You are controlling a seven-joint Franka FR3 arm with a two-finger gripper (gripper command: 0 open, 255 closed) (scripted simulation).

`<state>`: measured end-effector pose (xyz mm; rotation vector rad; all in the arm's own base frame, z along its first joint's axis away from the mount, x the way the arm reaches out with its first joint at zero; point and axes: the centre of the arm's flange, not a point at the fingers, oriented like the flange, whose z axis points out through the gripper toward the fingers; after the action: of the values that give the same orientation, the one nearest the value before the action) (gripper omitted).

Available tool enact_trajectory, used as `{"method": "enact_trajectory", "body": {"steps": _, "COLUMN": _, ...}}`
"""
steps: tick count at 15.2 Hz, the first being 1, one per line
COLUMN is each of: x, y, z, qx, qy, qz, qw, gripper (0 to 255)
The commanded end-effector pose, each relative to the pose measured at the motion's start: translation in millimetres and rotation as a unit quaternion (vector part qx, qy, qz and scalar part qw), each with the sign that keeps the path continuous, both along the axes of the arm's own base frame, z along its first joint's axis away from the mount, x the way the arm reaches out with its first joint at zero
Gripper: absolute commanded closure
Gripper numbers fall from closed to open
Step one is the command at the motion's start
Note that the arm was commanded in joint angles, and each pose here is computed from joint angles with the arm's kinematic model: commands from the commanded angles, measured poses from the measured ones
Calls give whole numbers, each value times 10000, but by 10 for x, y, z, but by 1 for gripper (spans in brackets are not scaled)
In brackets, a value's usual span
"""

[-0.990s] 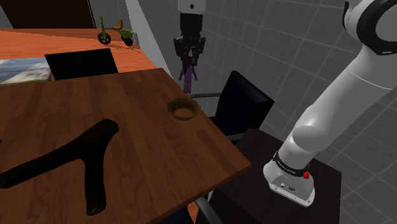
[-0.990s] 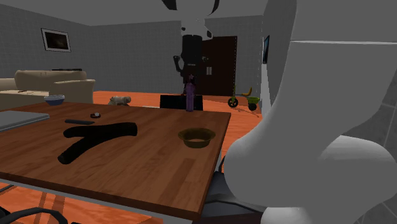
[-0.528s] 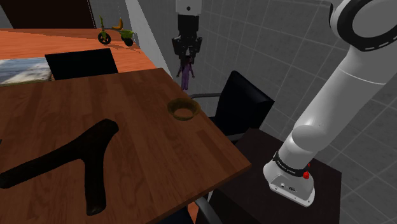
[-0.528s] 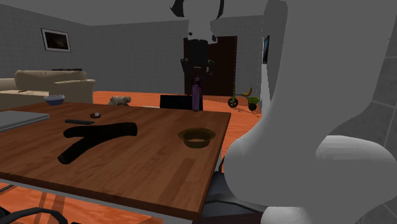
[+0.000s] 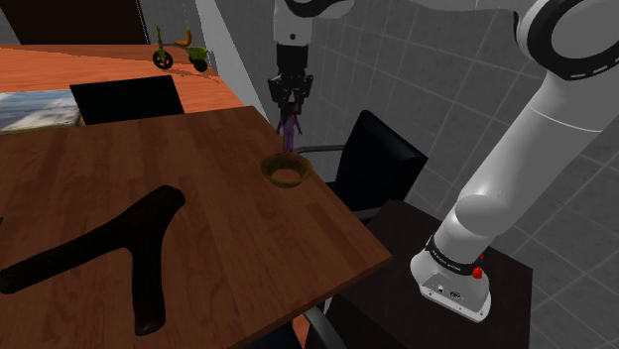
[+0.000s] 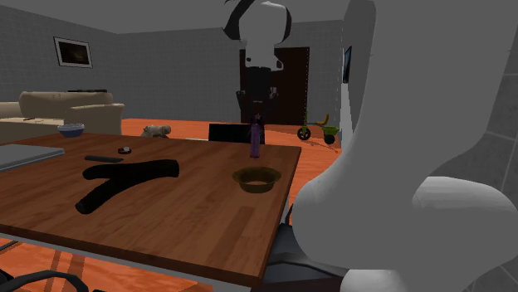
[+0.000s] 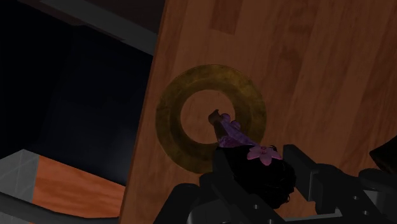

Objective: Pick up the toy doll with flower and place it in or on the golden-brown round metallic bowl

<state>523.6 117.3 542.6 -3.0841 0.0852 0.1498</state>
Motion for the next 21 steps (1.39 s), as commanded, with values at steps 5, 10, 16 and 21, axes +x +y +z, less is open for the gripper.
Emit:
{"method": "enact_trajectory", "body": {"steps": 5, "x": -5, "y": -1, "z": -315, "qx": 1, "qy": -3, "qz": 0, "qw": 10000, "gripper": 255}}
{"method": "enact_trajectory", "body": {"steps": 10, "x": -5, "y": -1, "z": -616, "qx": 1, "qy": -3, "qz": 0, "qw": 10000, "gripper": 255}}
{"method": "enact_trajectory", "body": {"steps": 16, "x": -5, "y": -1, "z": -616, "qx": 1, "qy": -3, "qz": 0, "qw": 10000, "gripper": 255}}
{"method": "enact_trajectory", "body": {"steps": 21, "x": -5, "y": -1, "z": -616, "qx": 1, "qy": -3, "qz": 0, "qw": 10000, "gripper": 0}}
